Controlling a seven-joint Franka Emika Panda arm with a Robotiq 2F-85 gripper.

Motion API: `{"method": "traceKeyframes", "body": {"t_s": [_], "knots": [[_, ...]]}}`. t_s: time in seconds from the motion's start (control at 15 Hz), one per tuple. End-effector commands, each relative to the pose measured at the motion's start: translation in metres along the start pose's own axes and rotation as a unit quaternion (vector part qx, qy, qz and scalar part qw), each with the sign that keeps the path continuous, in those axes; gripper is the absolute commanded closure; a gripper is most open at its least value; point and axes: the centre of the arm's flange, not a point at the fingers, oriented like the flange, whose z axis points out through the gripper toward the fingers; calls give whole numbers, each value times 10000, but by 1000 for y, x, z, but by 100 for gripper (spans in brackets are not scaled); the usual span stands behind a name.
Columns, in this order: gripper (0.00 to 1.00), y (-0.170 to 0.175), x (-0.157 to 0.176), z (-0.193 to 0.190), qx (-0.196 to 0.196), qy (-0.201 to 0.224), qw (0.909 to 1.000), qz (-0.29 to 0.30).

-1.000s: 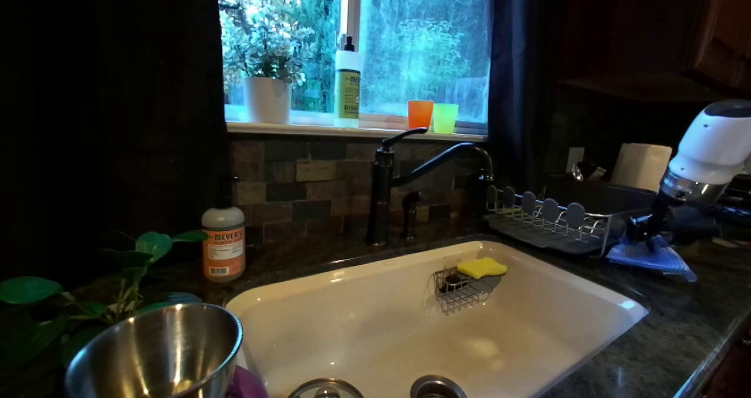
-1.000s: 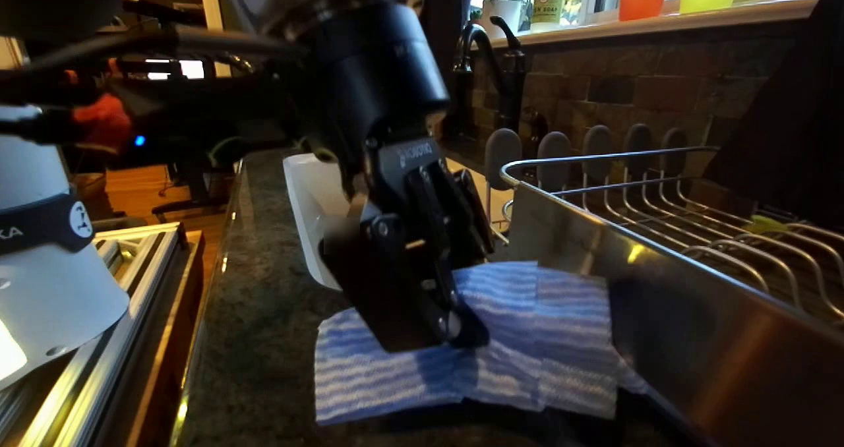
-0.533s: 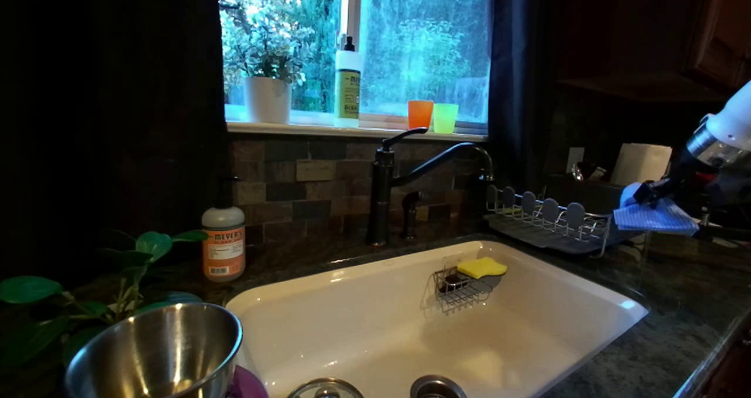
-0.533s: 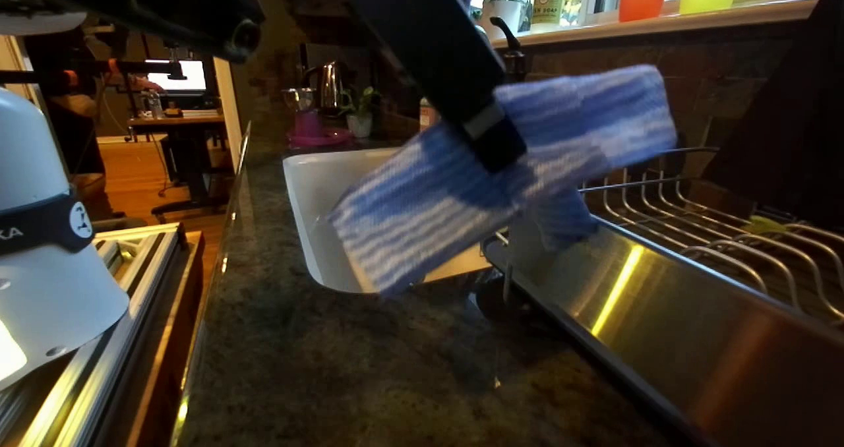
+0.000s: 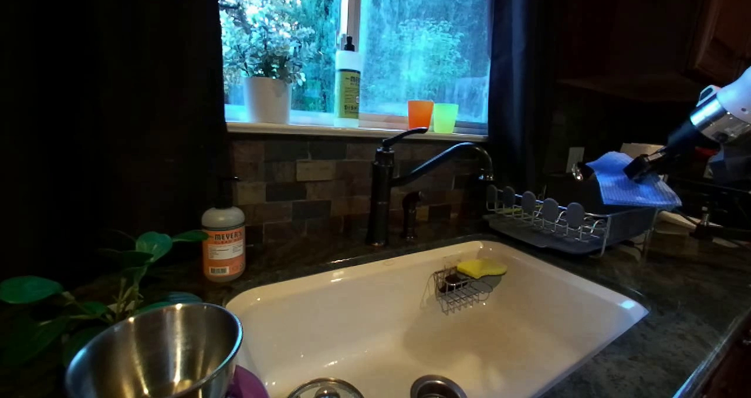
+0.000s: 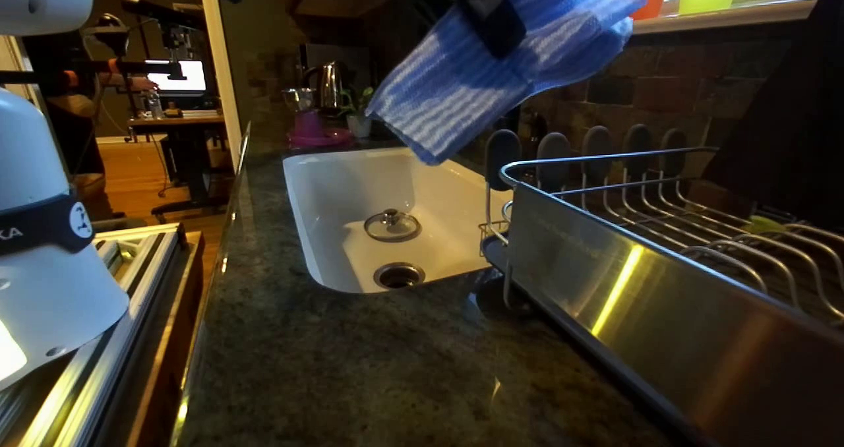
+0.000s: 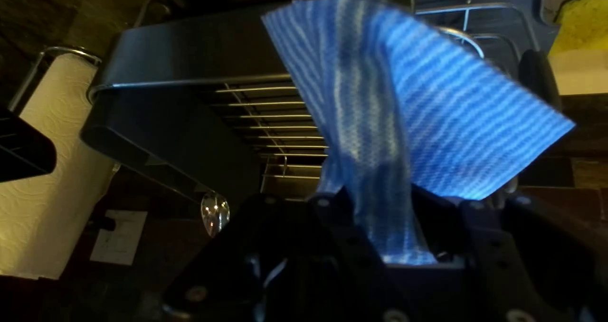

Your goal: Use the blue object to wipe different sections of the counter

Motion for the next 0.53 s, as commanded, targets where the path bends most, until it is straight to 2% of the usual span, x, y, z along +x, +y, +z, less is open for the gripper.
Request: {"method": "traceKeyframes", "body": {"t_s": [0.0, 0.2, 0.47], "knots": [[97, -27, 41, -12, 88, 557, 9975, -429], [97, -64, 85, -36, 336, 1157, 9862, -1133], [97, -137, 111, -55, 902, 1473, 9616, -2134]]}}
